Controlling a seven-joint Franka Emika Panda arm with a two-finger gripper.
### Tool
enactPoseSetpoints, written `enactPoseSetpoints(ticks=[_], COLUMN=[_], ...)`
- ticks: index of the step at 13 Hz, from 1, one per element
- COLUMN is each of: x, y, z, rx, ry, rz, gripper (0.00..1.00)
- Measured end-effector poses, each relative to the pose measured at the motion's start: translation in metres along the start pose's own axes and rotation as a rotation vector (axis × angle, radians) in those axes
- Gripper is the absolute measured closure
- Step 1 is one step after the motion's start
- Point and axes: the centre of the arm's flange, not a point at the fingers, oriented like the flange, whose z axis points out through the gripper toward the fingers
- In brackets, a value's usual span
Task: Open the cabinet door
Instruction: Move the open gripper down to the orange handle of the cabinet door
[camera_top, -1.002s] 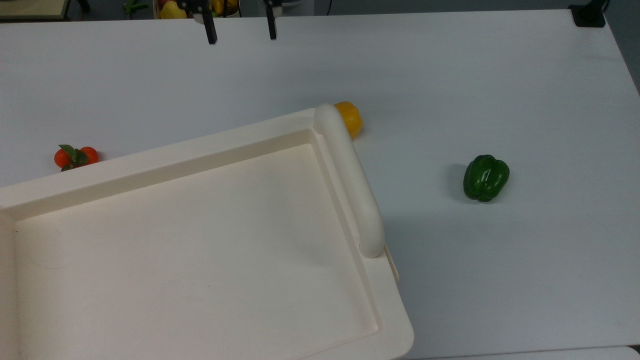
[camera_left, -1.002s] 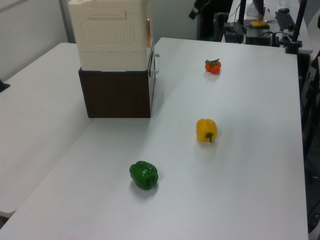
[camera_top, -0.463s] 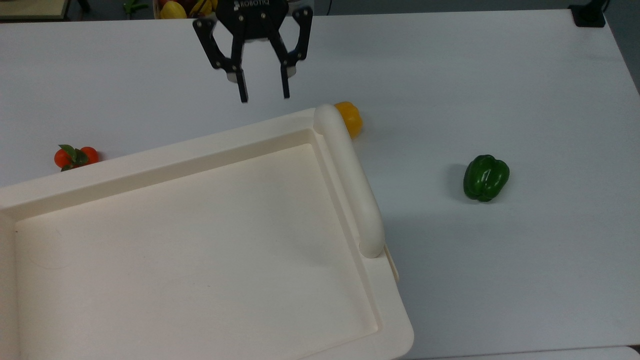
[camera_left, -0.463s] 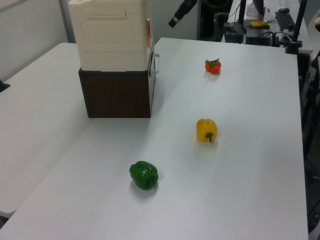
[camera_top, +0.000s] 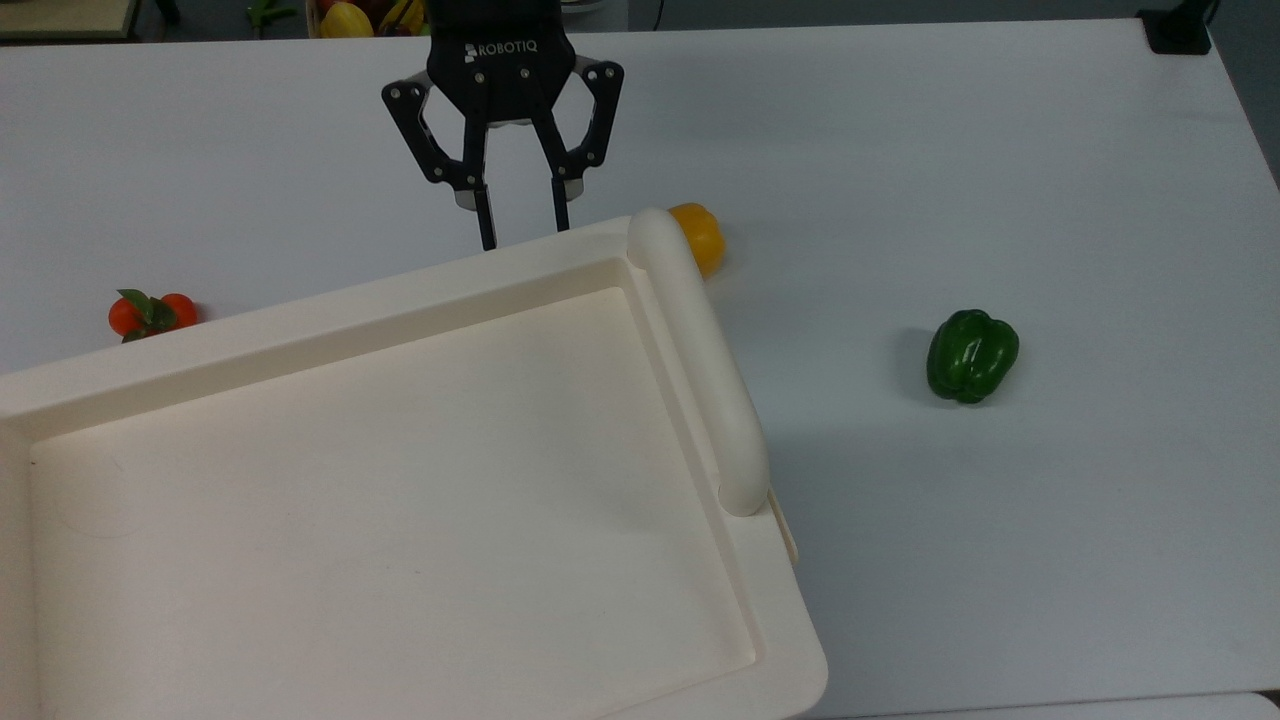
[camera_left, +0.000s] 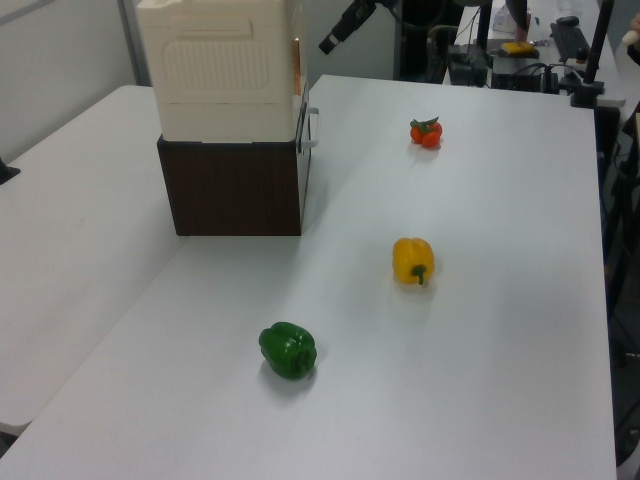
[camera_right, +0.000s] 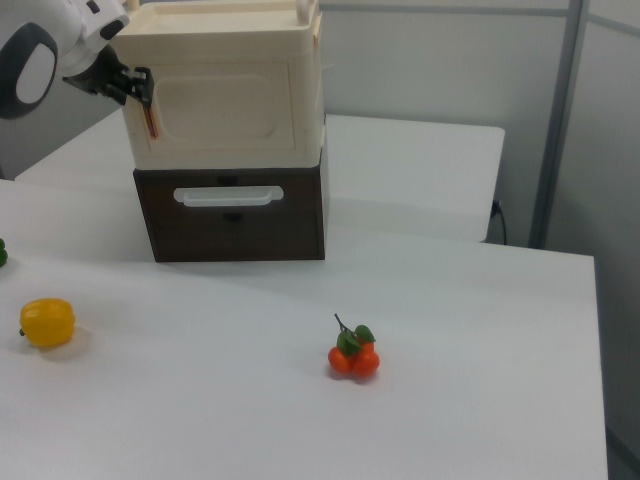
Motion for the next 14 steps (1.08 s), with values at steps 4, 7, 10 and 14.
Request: enactPoseSetpoints(ticks=[4, 7, 10, 14], x=[0.003, 0.002, 0.001, 0.000], y=[-0.008, -0.006, -0.014, -0.019], z=[0.017, 0.034, 0.043, 0.045], rx=[-0.004, -0.020, -0.031, -0.042], ry=[0.065, 0.110, 0.123, 0.118], rz=[-0.031, -0.044, -0.085, -0.122], gripper=[0.54, 0.54, 0.58, 0.85])
